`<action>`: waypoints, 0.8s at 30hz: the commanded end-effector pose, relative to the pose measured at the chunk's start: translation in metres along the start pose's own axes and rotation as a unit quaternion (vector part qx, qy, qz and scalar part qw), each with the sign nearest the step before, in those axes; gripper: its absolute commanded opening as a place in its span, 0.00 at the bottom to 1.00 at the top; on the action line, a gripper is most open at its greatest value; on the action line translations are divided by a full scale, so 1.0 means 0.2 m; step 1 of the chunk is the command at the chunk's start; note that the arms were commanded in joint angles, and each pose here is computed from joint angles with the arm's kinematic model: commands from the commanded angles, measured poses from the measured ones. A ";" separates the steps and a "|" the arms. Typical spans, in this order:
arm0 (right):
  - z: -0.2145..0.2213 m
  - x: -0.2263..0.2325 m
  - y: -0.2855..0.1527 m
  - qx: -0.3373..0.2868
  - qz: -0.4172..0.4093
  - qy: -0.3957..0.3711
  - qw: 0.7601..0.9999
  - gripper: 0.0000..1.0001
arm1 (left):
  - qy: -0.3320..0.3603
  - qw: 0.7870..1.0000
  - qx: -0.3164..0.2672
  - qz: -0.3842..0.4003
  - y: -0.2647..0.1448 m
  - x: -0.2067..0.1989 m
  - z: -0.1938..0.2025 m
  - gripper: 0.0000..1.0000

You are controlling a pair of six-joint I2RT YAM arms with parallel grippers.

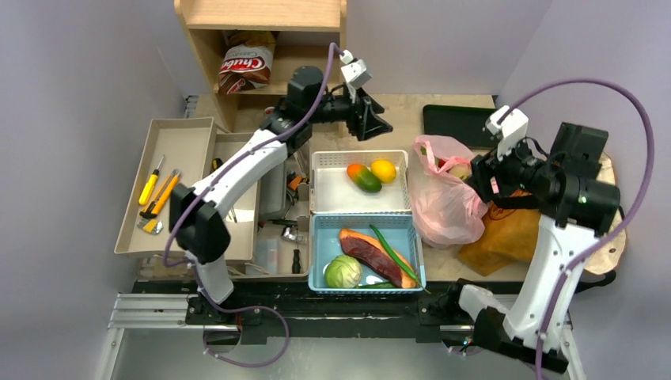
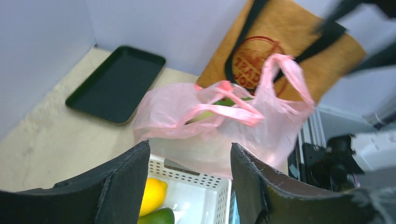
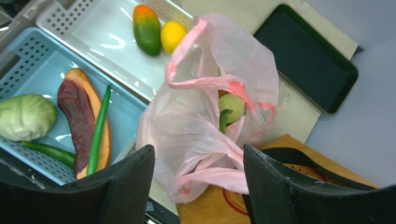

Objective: Untie the knot of the grocery bags and take out the mixed food
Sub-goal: Untie the takeout bag at the center of the board.

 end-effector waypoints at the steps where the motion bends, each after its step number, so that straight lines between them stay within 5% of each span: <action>1: 0.10 -0.23 0.24 0.048 0.016 0.053 0.997 0.67 | 0.129 0.981 0.035 0.140 -0.14 -0.23 0.02 0.60; 6: 0.18 -0.31 0.40 0.070 -0.072 0.019 0.995 0.71 | 0.208 0.955 0.079 0.194 -0.14 -0.35 0.16 0.57; 15: 0.36 -0.40 0.76 0.125 -0.056 -0.013 0.990 0.74 | 0.279 0.927 0.098 0.231 0.01 -0.49 0.30 0.59; 17: 0.37 -0.44 0.81 0.124 -0.038 0.010 0.992 0.62 | 0.288 0.921 0.107 0.238 0.06 -0.50 0.34 0.59; 21: 0.31 -0.47 0.80 0.116 -0.026 0.051 0.992 0.00 | 0.308 0.916 0.112 0.231 0.19 -0.49 0.38 0.62; 24: 0.23 -0.44 0.73 0.087 -0.025 0.084 0.992 0.00 | 0.334 0.915 0.094 0.205 0.32 -0.49 0.40 0.62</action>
Point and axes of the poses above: each gripper's point midway between its finger pads, its own y axis out along the fingers, its own x axis along the line the jaws close on, z = x × y, the point moved 9 cm from there along -y, back along the fingers, and after that the axes turned 12 degrees about -y, right-handed, at the moved point
